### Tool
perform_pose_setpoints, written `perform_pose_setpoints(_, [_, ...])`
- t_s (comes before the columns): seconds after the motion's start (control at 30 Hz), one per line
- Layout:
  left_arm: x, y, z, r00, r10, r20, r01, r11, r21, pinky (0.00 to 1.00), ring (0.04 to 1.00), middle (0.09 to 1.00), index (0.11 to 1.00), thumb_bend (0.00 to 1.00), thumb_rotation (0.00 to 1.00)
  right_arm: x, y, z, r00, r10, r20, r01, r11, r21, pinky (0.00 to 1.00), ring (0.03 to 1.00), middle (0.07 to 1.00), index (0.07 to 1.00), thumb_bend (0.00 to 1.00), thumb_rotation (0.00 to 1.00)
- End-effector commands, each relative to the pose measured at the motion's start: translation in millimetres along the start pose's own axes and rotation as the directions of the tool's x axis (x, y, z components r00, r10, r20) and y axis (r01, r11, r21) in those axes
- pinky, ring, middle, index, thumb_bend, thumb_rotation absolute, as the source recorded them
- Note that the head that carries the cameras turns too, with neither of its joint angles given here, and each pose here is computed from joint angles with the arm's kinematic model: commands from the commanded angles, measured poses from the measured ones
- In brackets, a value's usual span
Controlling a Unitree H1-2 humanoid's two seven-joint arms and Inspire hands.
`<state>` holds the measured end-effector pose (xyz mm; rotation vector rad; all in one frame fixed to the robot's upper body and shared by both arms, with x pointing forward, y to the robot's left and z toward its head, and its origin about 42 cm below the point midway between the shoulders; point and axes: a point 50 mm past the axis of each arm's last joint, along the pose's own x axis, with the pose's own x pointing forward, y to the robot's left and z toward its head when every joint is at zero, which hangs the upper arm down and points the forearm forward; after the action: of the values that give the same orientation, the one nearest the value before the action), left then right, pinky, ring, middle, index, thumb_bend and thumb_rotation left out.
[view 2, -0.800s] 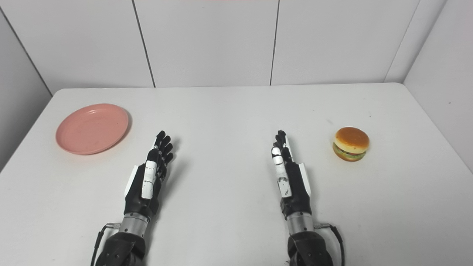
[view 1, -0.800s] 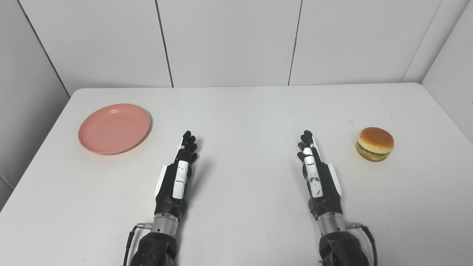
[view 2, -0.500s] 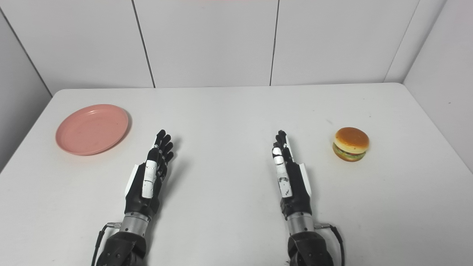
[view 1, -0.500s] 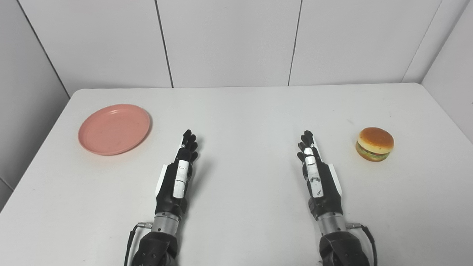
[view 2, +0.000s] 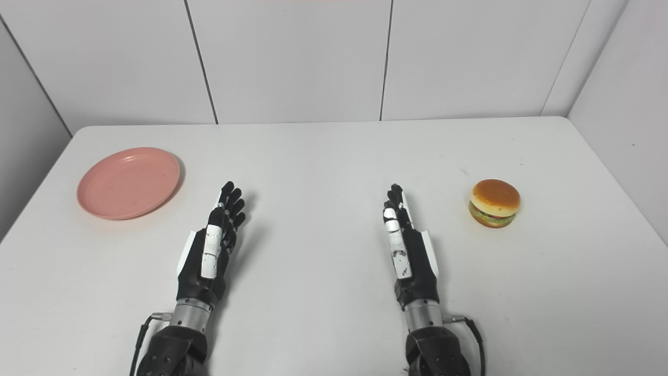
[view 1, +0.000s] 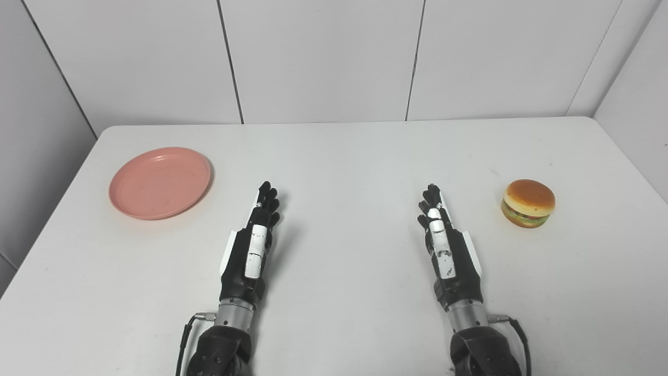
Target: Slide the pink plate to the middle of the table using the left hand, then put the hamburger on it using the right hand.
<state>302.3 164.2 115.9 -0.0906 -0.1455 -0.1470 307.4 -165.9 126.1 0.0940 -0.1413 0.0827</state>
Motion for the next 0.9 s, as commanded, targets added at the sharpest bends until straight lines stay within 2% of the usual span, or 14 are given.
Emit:
perform_pose_setpoints(0.0, [6, -5, 6, 0.999, -0.007, 0.046, 0.007, 1.0, -0.005, 1.0, 1.0, 1.0, 1.0, 0.81, 1.0, 6, 5, 6, 0.999, 0.027, 0.035, -0.027, 1.0, 0.004, 1.0, 1.0, 1.0, 1.0, 0.62, 0.99])
perform_pose_setpoints(0.33, [5, -5, 4, 0.999, -0.013, 0.038, 0.013, 1.0, -0.007, 1.0, 1.0, 1.0, 1.0, 0.81, 1.0, 9, 1, 6, 0.999, 0.024, 0.041, -0.023, 1.0, -0.005, 1.0, 1.0, 1.0, 1.0, 0.65, 1.0])
perform_pose_setpoints(0.53, [3, -23, -3, 0.999, -0.031, 0.015, 0.031, 0.999, 0.01, 1.0, 1.0, 1.0, 1.0, 0.8, 1.0, 6, -18, 2, 0.998, 0.03, 0.049, -0.03, 1.0, 0.0, 1.0, 1.0, 1.0, 1.0, 0.61, 1.0])
perform_pose_setpoints(0.7, [5, -40, -8, 0.999, -0.031, 0.031, 0.031, 0.999, 0.014, 1.0, 1.0, 1.0, 1.0, 0.8, 1.0, 2, -34, -2, 0.998, 0.035, 0.045, -0.036, 0.999, 0.01, 1.0, 1.0, 1.0, 1.0, 0.61, 1.0])
perform_pose_setpoints(0.77, [6, -47, -11, 0.998, -0.028, 0.051, 0.028, 1.0, 0.003, 1.0, 1.0, 1.0, 1.0, 0.76, 1.0, 1, -40, -3, 0.998, 0.036, 0.048, -0.037, 0.999, 0.014, 1.0, 1.0, 1.0, 1.0, 0.62, 1.0])
perform_pose_setpoints(0.8, [7, -50, -12, 0.998, -0.023, 0.063, 0.023, 1.0, -0.004, 1.0, 1.0, 1.0, 1.0, 0.69, 1.0, 2, -41, -4, 0.998, 0.037, 0.048, -0.038, 0.999, 0.021, 1.0, 1.0, 1.0, 1.0, 0.63, 1.0])
perform_pose_setpoints(0.87, [9, -54, -15, 0.997, -0.008, 0.078, 0.009, 1.0, -0.016, 1.0, 1.0, 1.0, 1.0, 0.65, 1.0, 4, -41, -6, 0.998, 0.039, 0.052, -0.041, 0.999, 0.03, 1.0, 1.0, 1.0, 1.0, 0.64, 1.0])
